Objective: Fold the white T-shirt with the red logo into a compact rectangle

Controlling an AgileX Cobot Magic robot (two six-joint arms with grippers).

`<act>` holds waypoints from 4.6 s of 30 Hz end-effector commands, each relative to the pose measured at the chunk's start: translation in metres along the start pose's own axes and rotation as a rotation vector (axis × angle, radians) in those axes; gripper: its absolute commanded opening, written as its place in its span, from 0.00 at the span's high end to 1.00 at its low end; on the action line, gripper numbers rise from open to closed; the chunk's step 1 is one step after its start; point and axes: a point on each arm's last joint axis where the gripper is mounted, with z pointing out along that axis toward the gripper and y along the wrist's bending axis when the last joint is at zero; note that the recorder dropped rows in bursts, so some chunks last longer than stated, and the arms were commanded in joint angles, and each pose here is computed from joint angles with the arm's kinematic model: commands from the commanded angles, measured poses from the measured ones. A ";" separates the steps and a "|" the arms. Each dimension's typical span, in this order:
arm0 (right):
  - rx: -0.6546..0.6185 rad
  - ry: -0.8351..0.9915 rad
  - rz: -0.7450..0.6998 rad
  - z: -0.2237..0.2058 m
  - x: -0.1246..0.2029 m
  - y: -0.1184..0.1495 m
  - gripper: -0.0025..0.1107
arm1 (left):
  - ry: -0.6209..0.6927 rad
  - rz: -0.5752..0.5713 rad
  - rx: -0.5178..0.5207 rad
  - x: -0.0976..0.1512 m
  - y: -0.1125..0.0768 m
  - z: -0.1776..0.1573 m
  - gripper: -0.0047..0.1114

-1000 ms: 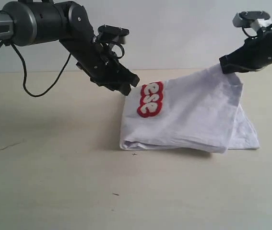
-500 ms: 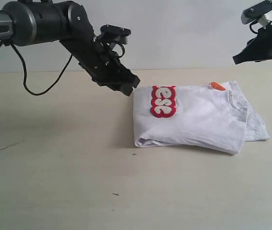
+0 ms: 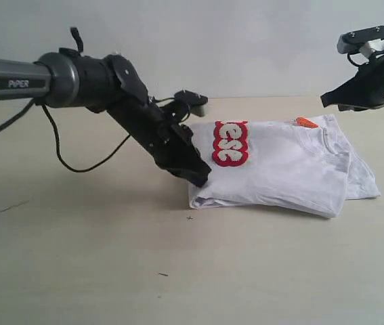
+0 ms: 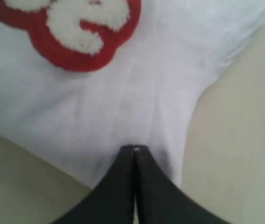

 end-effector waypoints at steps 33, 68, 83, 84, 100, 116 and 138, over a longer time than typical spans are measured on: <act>-0.121 0.144 0.141 -0.003 0.011 0.010 0.98 | 0.304 -0.334 -0.287 0.094 0.015 -0.098 0.96; -0.183 0.122 0.189 -0.005 0.008 0.016 0.87 | 0.263 -0.378 -0.309 0.126 0.000 -0.033 0.96; -0.287 -0.052 0.136 -0.072 -0.034 0.031 0.98 | -0.255 -0.227 -0.495 0.071 -0.033 -0.142 0.96; -0.281 -0.065 0.130 -0.078 -0.035 0.031 0.98 | -0.284 -0.220 -0.507 0.072 -0.037 -0.148 0.96; -0.085 -0.341 0.127 -0.190 -0.008 0.049 0.98 | -0.671 -0.184 -0.581 0.106 -0.104 -0.238 0.96; -0.112 -0.681 0.089 -0.297 0.013 0.083 0.98 | -1.018 -0.107 -0.609 0.157 -0.161 -0.283 0.96; -0.152 -0.854 0.116 -0.350 0.048 0.106 0.98 | -0.020 -0.226 -0.363 0.103 -0.041 -0.029 0.96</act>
